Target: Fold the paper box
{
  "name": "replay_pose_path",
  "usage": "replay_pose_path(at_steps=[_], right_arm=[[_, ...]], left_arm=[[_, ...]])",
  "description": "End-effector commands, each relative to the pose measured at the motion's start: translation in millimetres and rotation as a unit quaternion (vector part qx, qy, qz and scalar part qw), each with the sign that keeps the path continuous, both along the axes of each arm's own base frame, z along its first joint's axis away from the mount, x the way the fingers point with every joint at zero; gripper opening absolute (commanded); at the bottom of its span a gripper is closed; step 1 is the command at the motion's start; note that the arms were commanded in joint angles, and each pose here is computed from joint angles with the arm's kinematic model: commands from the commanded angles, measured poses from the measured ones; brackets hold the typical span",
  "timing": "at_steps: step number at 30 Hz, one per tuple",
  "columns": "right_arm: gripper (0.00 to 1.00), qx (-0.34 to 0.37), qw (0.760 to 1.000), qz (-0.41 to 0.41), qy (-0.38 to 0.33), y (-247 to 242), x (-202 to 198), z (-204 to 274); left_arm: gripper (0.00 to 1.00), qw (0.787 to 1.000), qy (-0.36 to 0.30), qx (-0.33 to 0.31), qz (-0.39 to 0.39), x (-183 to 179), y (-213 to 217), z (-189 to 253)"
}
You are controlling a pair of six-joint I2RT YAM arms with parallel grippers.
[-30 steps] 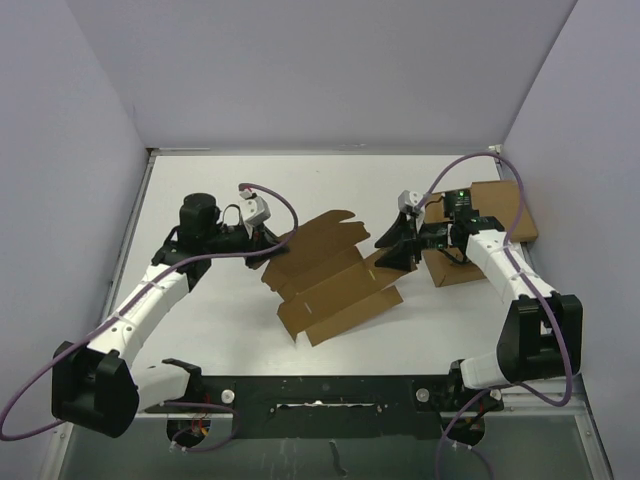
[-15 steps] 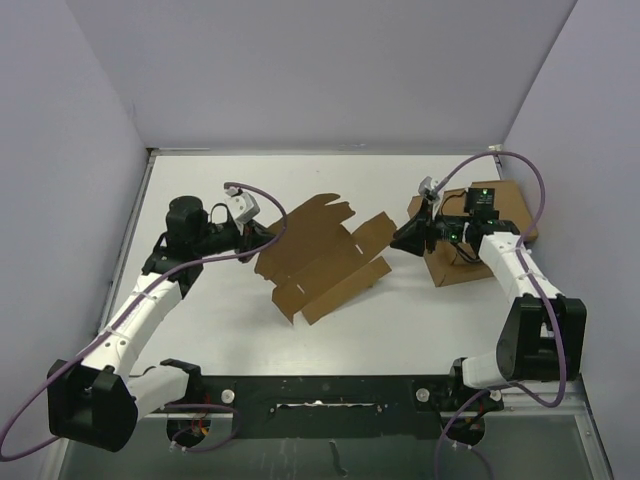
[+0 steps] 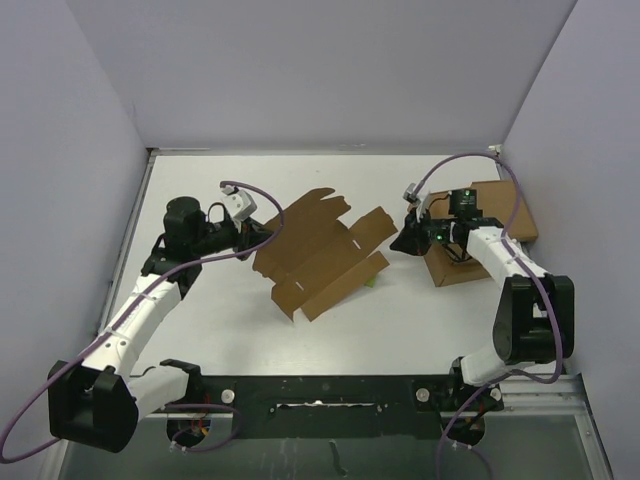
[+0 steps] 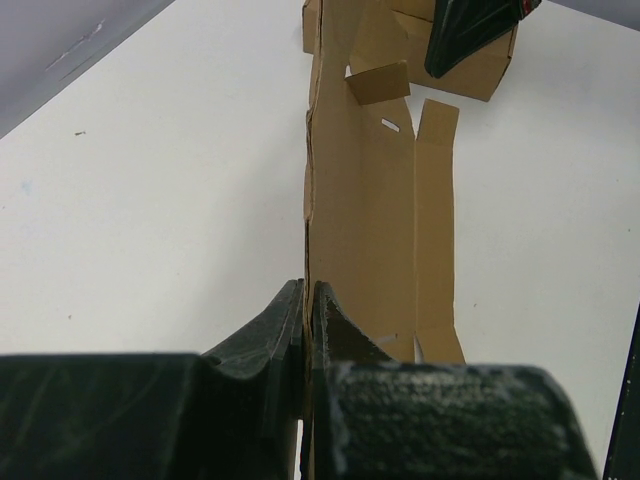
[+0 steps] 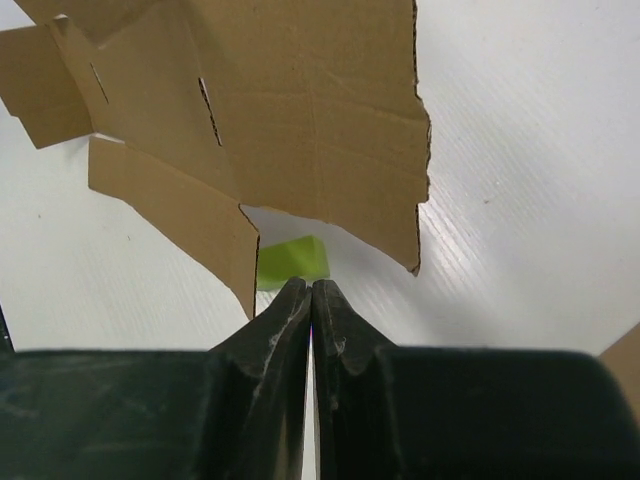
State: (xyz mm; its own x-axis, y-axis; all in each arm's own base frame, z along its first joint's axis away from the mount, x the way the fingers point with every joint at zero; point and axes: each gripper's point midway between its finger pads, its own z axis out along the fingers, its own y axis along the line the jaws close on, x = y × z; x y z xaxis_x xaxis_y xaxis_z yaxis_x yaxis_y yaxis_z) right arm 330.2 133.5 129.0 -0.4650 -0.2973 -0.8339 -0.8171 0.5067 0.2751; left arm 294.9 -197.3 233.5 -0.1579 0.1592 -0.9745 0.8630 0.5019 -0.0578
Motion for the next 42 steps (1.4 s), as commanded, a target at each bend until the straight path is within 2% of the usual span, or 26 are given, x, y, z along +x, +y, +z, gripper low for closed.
replay_pose_path(at_steps=[1,7,12,18,29,36,42], right_arm=[[0.04,-0.038,0.999,0.013,-0.028,3,8,-3],[0.05,-0.032,0.999,0.037,-0.009,11,1,-14],[0.07,0.029,0.995,0.09,-0.002,33,-18,-2],[0.18,0.071,0.992,0.102,0.024,44,-25,2],[0.43,0.06,0.991,0.096,0.066,52,-27,-22],[0.48,0.063,0.992,0.088,0.065,59,-25,-35],[0.47,0.073,0.991,0.08,0.078,64,-23,-41]], left_arm=[[0.0,0.998,-0.055,-0.015,0.007,3,2,30],[0.0,0.998,-0.054,-0.014,0.01,4,3,29],[0.0,0.998,-0.055,-0.013,0.014,5,4,29],[0.0,0.998,-0.056,-0.014,0.012,4,4,29],[0.0,0.998,-0.065,-0.019,0.01,2,5,32],[0.0,0.998,-0.065,-0.023,0.003,1,2,32],[0.0,0.997,-0.066,-0.026,-0.001,0,1,33]])
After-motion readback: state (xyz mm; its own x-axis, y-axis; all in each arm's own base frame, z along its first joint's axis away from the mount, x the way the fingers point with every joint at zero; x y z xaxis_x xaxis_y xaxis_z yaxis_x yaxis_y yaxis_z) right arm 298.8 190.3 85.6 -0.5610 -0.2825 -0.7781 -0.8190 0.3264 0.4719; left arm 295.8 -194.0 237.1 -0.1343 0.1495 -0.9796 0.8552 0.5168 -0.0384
